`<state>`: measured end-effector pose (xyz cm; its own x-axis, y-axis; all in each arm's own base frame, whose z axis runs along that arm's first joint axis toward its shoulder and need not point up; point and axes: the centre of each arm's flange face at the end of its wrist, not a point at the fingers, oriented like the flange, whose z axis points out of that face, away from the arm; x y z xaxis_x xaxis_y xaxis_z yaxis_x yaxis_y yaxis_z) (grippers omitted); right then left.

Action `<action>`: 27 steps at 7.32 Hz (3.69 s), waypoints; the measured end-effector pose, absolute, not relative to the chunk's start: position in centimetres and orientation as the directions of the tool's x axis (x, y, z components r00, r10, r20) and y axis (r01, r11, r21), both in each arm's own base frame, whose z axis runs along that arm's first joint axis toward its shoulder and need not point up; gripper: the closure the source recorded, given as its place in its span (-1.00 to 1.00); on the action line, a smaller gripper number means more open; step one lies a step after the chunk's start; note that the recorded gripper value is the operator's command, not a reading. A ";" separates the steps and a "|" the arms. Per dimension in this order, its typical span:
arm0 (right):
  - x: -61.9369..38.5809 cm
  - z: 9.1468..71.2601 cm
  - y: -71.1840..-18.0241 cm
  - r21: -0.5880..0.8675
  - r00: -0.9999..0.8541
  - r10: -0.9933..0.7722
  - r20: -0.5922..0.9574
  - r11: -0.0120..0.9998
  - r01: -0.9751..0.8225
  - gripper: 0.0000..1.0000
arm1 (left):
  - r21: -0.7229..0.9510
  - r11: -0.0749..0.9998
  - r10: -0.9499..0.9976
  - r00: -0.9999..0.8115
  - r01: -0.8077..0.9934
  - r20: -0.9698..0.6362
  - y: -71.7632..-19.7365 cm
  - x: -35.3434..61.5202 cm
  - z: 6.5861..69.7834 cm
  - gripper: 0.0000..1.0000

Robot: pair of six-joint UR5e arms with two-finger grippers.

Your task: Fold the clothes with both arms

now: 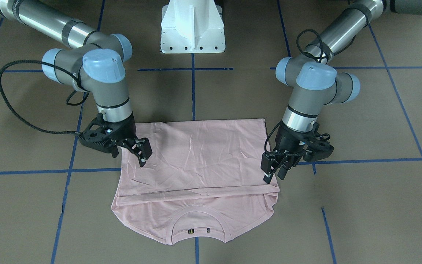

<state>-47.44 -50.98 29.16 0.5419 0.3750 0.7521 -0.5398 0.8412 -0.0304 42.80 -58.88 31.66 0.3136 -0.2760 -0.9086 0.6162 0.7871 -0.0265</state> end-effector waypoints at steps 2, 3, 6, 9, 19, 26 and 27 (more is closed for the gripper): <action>-47.9 30.0 -45.2 -0.083 0.518 0.388 0.762 0.852 -0.516 -1.00 | -0.064 0.792 -0.302 0.297 0.607 -0.906 -57.8 41.8 32.6 -0.31; -47.9 30.1 -44.1 -0.123 0.494 0.422 0.760 0.840 -0.528 -0.93 | -0.074 0.791 -0.311 0.296 0.607 -0.903 -57.5 41.7 32.9 -0.31; -48.3 32.0 -43.3 -0.194 0.470 0.506 0.723 0.802 -0.565 -0.53 | -0.086 0.786 -0.323 0.288 0.612 -0.902 -57.2 41.7 33.1 -0.31; -48.1 34.2 -42.8 -0.213 0.495 0.528 0.690 0.802 -0.558 -0.42 | -0.087 0.786 -0.325 0.289 0.612 -0.901 -57.1 41.9 33.3 -0.31; -47.7 35.9 -42.0 -0.241 0.516 0.538 0.666 0.810 -0.534 1.00 | -0.088 0.787 -0.324 0.288 0.611 -0.901 -57.1 41.8 33.1 -0.31; -39.9 31.2 -20.7 -0.387 0.556 0.449 0.699 0.892 -0.234 0.92 | -0.098 0.788 -0.304 0.246 0.608 -0.920 -56.1 40.5 30.0 -0.31; -39.3 30.6 -16.4 -0.425 0.605 0.442 0.662 0.887 -0.182 -0.98 | -0.102 0.793 -0.304 0.246 0.600 -0.920 -55.8 40.3 29.6 -0.32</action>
<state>-39.32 -16.42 30.56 0.6051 0.4419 0.6623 -0.1824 0.8866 -0.4249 40.27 -55.76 29.64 0.2458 -0.3043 -0.9203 0.6005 0.7931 -0.1019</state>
